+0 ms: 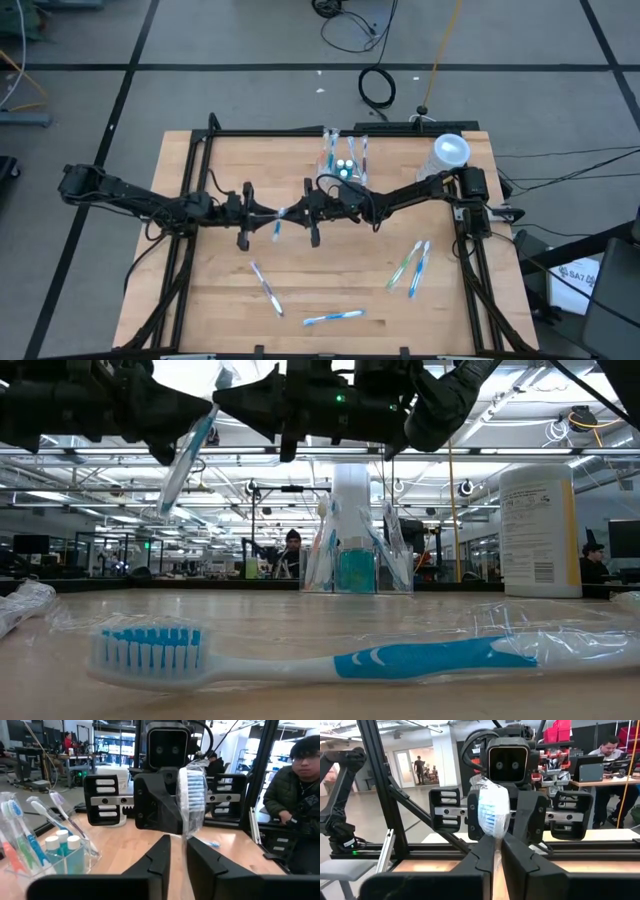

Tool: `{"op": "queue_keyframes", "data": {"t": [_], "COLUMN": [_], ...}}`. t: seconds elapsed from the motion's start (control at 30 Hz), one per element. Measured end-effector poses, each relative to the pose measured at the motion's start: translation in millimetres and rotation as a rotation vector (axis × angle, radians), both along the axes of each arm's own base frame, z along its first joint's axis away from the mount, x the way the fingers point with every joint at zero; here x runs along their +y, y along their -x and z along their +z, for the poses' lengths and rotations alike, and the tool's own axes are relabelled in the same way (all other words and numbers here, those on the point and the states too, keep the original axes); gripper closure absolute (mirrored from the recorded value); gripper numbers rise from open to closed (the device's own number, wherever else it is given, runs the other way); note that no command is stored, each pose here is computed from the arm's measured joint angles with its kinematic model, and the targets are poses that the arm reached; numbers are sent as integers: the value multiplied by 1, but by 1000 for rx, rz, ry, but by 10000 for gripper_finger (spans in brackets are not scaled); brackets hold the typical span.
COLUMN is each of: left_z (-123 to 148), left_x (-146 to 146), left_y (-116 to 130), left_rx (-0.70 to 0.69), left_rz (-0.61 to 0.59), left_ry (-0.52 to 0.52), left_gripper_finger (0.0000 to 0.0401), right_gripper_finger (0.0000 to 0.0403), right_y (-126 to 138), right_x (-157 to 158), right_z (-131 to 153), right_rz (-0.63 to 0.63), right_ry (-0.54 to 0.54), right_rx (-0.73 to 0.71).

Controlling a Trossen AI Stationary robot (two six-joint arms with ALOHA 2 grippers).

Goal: Pick & Place toothbrushing station
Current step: Put the top left blue toothbrush into the right section of the transparent organizer

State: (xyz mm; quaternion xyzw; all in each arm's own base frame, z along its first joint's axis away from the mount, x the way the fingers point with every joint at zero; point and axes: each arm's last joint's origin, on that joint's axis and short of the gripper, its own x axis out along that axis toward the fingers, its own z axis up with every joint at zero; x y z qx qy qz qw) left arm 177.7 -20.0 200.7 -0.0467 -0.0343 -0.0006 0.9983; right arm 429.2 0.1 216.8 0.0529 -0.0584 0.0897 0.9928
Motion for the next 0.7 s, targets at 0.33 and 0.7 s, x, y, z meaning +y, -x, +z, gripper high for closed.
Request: {"op": "queue_keyframes", "data": {"t": [0.33, 0.7], "left_z": [-9, -22], "left_x": [3, 7], "left_y": [0, 2], "left_rx": [98, 209], "left_rz": [108, 235], "left_ry": [40, 104], "left_gripper_finger": [256, 223], "right_gripper_finger": [388, 389], "right_y": [5, 35], "right_x": [-19, -40], "right_z": [3, 32], "right_rz": [-50, -409], "right_ry": [33, 151], "right_rx": [108, 375]}}
